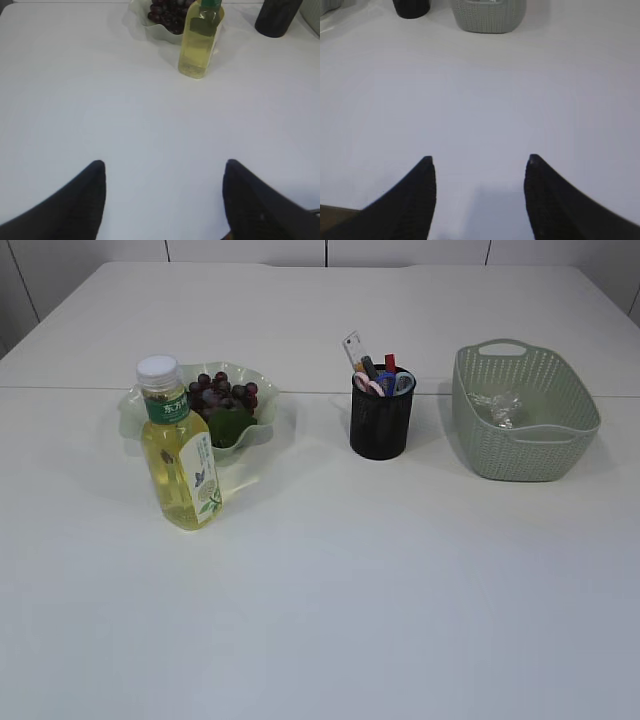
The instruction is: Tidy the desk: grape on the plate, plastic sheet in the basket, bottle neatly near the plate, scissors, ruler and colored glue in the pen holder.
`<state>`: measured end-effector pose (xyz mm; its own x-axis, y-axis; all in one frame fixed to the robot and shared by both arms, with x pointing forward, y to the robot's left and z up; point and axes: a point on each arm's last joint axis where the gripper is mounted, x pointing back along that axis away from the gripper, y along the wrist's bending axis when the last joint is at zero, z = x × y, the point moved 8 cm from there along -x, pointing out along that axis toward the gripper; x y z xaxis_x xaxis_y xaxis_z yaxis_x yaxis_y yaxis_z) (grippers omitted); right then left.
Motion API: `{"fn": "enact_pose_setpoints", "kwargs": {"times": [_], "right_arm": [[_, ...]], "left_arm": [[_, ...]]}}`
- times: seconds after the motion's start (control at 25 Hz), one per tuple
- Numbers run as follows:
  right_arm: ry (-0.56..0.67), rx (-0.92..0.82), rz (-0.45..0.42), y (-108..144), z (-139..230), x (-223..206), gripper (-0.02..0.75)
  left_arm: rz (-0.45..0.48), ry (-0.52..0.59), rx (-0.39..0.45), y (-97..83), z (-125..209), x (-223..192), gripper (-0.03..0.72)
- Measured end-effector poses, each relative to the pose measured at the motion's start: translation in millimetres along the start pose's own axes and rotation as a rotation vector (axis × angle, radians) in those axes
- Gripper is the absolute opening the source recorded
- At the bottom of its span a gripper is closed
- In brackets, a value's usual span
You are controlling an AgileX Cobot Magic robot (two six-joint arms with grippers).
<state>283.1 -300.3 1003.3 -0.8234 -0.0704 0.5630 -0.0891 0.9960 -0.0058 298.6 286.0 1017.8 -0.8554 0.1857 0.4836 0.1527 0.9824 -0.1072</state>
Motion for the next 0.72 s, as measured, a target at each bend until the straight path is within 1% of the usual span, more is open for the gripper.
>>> {"fn": "enact_pose_setpoints", "kwargs": {"times": [0.12, 0.2, 0.48, 0.72], "right_arm": [[-0.03, 0.009, 0.021, -3.5, -4.1, -4.0, 0.449], [-0.045, 0.021, 0.02, -3.0, -5.7, -7.9, 0.449], [-0.052, 0.046, 0.009, -1.0, -6.5, -9.1, 0.449], [-0.052, 0.046, 0.009, -1.0, -6.5, -9.1, 0.449]], "left_arm": [[0.036, 0.003, 0.018, -6.2, 0.5, 0.1, 0.531], [0.044, 0.002, 0.022, -7.6, 0.3, 0.1, 0.531], [0.05, -0.001, 0.025, -8.6, -0.3, 0.1, 0.512], [0.05, -0.001, 0.025, -8.6, -0.3, 0.1, 0.51]]}}
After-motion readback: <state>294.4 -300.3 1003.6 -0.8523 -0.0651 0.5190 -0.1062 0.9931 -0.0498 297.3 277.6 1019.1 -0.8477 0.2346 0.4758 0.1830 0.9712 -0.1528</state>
